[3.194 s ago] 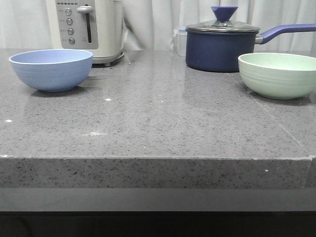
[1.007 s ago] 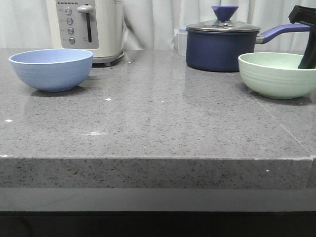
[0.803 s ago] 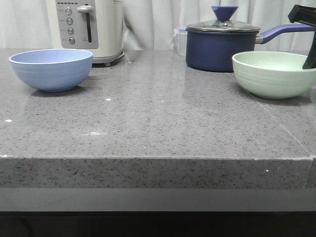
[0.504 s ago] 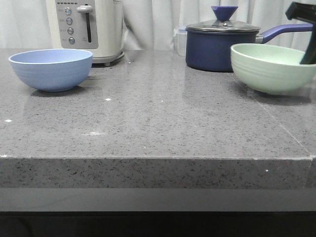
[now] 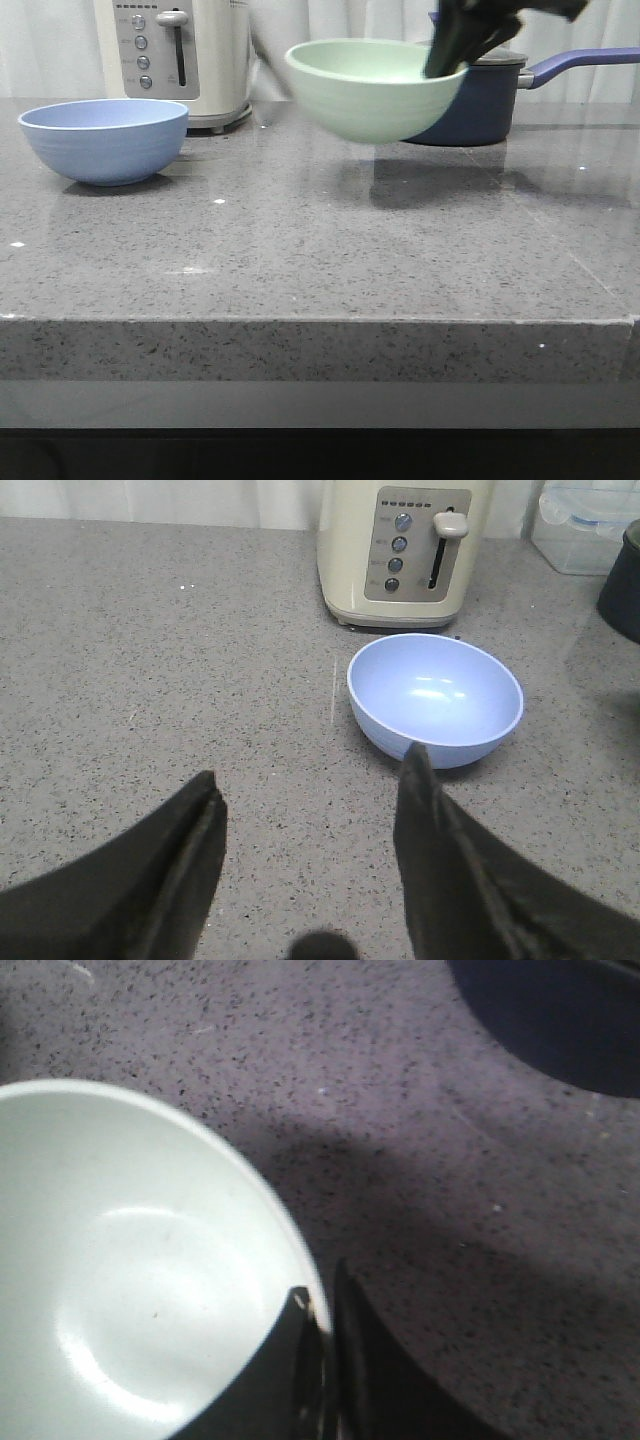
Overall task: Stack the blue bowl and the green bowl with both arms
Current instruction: 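Slide the green bowl with the right gripper toward the table center, then release the green bowl and raise the right gripper away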
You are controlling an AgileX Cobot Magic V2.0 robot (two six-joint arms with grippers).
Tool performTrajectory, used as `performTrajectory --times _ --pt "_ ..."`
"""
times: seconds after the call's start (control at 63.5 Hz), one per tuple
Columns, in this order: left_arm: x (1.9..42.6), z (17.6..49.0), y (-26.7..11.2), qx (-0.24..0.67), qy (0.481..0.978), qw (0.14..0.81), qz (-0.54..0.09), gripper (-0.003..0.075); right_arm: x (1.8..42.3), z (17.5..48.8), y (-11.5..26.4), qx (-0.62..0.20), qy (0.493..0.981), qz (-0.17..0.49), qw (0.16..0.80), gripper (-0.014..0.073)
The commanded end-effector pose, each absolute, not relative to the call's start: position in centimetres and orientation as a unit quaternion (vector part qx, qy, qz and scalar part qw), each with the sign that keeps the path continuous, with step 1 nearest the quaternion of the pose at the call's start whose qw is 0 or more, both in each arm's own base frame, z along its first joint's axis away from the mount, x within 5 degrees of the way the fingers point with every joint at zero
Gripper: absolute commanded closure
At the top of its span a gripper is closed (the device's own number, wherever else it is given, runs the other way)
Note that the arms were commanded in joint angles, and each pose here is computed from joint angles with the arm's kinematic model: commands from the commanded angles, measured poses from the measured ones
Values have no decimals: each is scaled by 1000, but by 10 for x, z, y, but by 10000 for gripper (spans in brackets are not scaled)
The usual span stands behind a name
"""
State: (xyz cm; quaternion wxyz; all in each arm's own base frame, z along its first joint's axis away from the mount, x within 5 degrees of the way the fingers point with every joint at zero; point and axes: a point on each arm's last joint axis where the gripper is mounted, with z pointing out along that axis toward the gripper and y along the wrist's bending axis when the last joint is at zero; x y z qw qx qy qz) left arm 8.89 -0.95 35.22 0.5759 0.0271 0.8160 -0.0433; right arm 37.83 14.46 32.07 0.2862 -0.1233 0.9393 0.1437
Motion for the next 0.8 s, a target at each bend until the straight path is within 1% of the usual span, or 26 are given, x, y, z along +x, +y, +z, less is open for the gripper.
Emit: performTrajectory --times 0.0,0.157,0.252,0.315,0.425,0.456,0.551,0.614,0.724,0.787 --pt "91 369 -9 24 788 614 -46 335 377 347 155 -132 922 151 330 650" --pt "91 369 -9 24 788 614 -46 335 385 328 163 -137 930 149 308 642" --pt "91 369 -9 24 788 614 -46 335 386 326 163 -137 931 148 305 593" --pt "91 369 -9 24 788 614 -46 335 386 326 163 -137 931 148 303 539" --pt "91 369 -9 24 788 614 -46 335 385 325 163 -138 933 147 297 404" --pt "91 369 -9 24 788 614 -46 335 385 325 163 -138 934 147 296 353" --pt "91 369 -9 24 788 614 -46 335 385 325 163 -138 933 148 298 273" --pt "91 369 -9 24 788 614 -46 335 384 327 163 -138 932 148 300 249" --pt "91 369 -9 24 788 614 -46 335 381 335 161 -138 928 150 311 249" --pt "91 369 -9 24 788 614 -46 335 375 346 159 -139 924 153 321 249"
